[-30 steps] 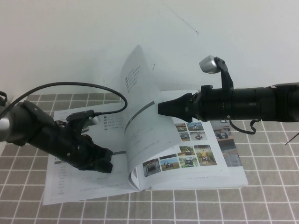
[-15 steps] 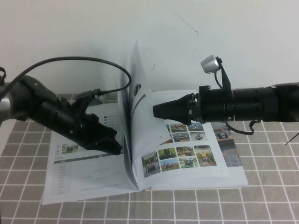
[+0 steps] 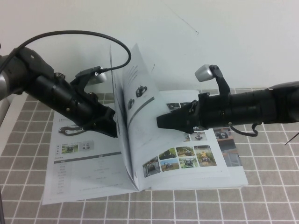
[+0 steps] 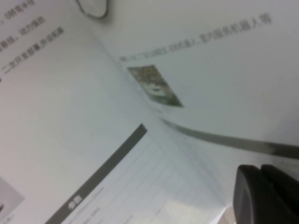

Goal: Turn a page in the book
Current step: Open the closed book

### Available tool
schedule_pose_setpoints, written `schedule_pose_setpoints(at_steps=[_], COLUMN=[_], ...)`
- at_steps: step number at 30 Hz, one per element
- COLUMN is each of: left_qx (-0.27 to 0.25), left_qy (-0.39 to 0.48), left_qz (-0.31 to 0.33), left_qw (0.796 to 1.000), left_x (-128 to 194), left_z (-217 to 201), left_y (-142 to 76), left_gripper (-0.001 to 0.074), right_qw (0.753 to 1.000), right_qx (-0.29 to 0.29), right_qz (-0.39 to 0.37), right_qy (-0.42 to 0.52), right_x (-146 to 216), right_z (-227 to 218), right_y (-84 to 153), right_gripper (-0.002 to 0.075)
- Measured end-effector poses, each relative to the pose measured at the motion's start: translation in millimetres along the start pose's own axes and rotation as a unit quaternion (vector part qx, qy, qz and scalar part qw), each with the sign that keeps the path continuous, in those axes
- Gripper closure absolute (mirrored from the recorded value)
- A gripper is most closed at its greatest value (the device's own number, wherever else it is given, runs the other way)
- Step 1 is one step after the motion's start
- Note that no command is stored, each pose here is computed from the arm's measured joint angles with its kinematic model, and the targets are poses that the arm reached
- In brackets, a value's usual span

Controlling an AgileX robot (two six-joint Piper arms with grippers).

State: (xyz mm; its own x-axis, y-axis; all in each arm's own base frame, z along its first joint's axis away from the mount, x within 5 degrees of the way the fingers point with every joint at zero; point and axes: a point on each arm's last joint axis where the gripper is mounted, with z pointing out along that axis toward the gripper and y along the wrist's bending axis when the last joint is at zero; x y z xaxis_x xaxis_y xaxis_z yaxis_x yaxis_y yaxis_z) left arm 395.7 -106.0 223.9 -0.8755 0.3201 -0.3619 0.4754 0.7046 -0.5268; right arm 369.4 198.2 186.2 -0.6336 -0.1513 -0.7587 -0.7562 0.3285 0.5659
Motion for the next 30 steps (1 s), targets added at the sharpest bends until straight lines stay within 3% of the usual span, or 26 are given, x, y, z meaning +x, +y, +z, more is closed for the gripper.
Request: schedule_pose_setpoints(at_steps=[8,16,21,26,29,30], left_qx=[-0.018,-0.017,-0.017,-0.015,-0.015,-0.015], left_qy=[0.020,0.022,0.021,0.020,0.020,0.020], left_qz=[0.002,0.002,0.002,0.001,0.001,0.001], left_qw=[1.000,1.000,1.000,1.000,1.000,1.000], left_x=[3.6,4.0,3.9,3.6,3.6,3.6], left_z=[-0.1,-0.1,-0.1,-0.1,-0.1,-0.1], left_y=[3.2,3.2,3.0,2.7,2.7,2.7], left_gripper=[0.0738,0.0738,0.0738,0.0738,0.0738,0.0738], right_qw=[0.991,0.984,0.987,0.998,0.994,0.990], right_qx=[0.110,0.173,0.148,0.057,0.023,0.011], right_qz=[0.027,0.044,0.021,-0.031,-0.083,-0.101], right_qy=[0.065,-0.003,-0.054,0.001,0.074,0.098], right_x=[11.7,-16.6,-39.9,-36.3,-22.0,-16.5], right_z=[-15.2,-80.9,-102.8,-60.7,-26.4,-15.7], right_y=[-27.2,-39.9,-16.6,24.9,51.3,60.6], right_gripper=[0.0288,0.0288,0.0288,0.0295,0.0369,0.0427])
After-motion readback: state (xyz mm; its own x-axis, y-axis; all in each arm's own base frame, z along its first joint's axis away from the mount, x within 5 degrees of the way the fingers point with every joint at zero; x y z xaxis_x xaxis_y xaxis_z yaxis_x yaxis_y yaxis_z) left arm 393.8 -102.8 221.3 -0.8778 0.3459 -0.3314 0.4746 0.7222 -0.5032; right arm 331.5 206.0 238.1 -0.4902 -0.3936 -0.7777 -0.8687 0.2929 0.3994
